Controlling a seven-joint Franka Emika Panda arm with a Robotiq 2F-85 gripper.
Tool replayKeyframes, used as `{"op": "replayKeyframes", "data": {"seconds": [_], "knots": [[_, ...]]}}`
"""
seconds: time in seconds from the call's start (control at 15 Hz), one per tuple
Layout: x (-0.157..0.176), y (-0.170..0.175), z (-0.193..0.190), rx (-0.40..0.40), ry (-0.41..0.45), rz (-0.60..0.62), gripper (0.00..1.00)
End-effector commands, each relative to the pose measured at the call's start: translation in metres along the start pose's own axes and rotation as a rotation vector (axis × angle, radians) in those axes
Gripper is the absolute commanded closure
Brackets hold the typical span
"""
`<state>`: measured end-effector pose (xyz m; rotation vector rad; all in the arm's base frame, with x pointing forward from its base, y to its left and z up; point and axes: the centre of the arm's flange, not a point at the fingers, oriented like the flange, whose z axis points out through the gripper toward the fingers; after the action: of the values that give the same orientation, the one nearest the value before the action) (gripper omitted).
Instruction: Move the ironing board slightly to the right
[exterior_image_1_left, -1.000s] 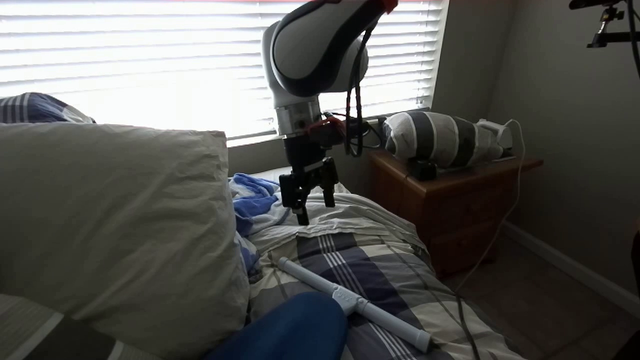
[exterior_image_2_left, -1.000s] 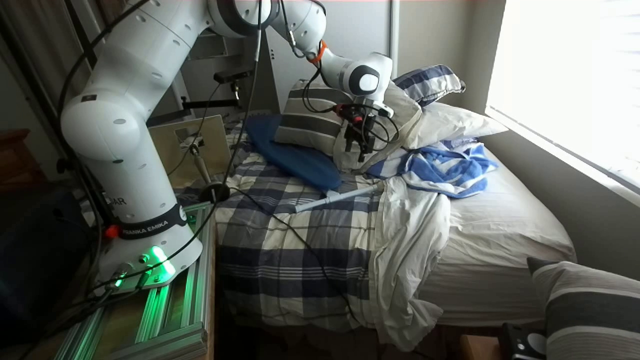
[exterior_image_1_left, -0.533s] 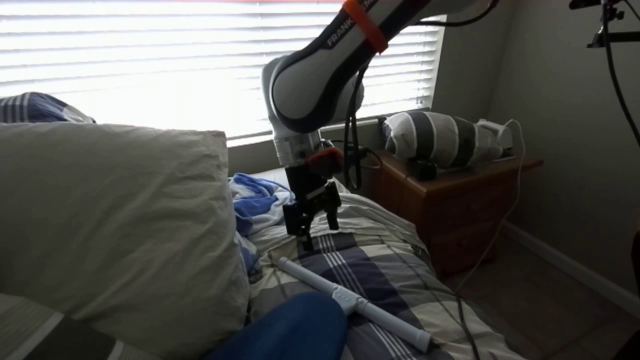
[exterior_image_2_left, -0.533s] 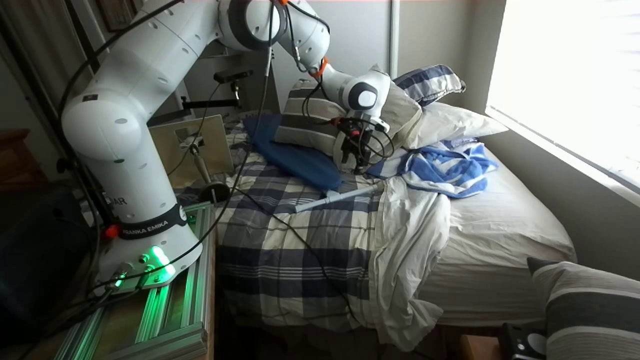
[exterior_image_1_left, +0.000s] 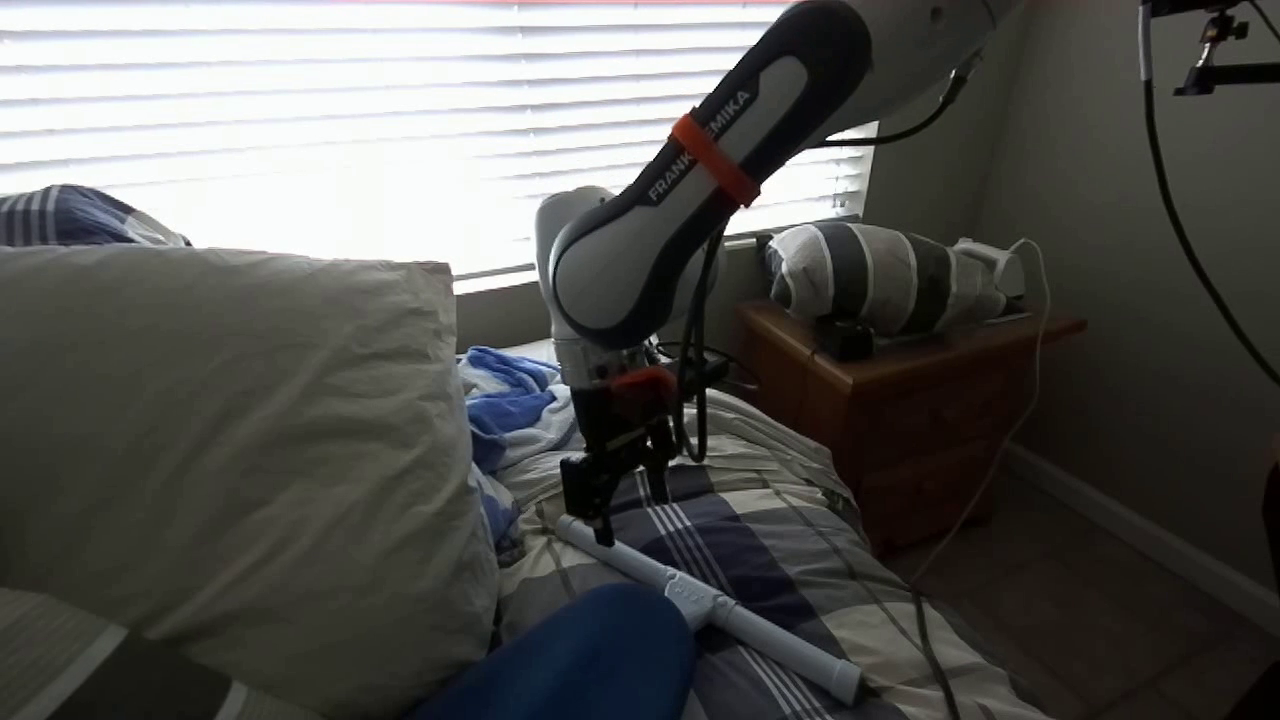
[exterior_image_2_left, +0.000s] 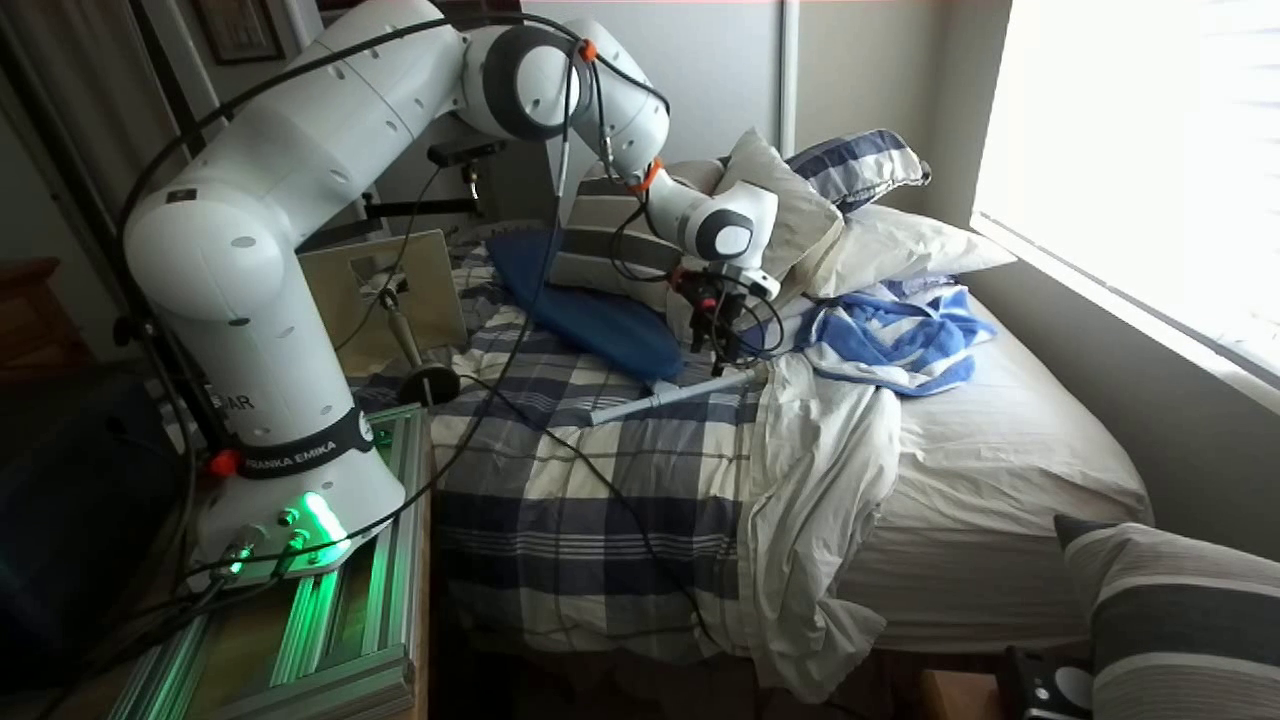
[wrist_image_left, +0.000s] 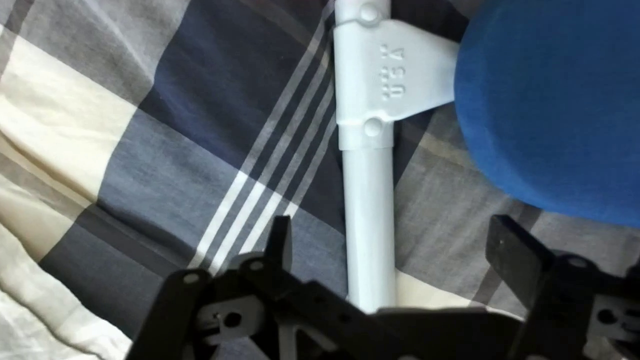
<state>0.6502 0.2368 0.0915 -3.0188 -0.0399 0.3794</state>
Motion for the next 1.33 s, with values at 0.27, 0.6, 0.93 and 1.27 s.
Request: {"op": "replayKeyframes", "data": {"seconds": [0.27,0.6,0.93,1.27], "knots": [[0.026,-0.009,0.019,0.030,0.055,0.100,0.00],[0.028,-0.011,0.032,0.022,0.039,0.098,0.04],[0.031,-0.015,0.039,0.020,0.028,0.069,0.33],[0.034,-0.013,0.045,-0.001,0.024,0.073,0.50]]}}
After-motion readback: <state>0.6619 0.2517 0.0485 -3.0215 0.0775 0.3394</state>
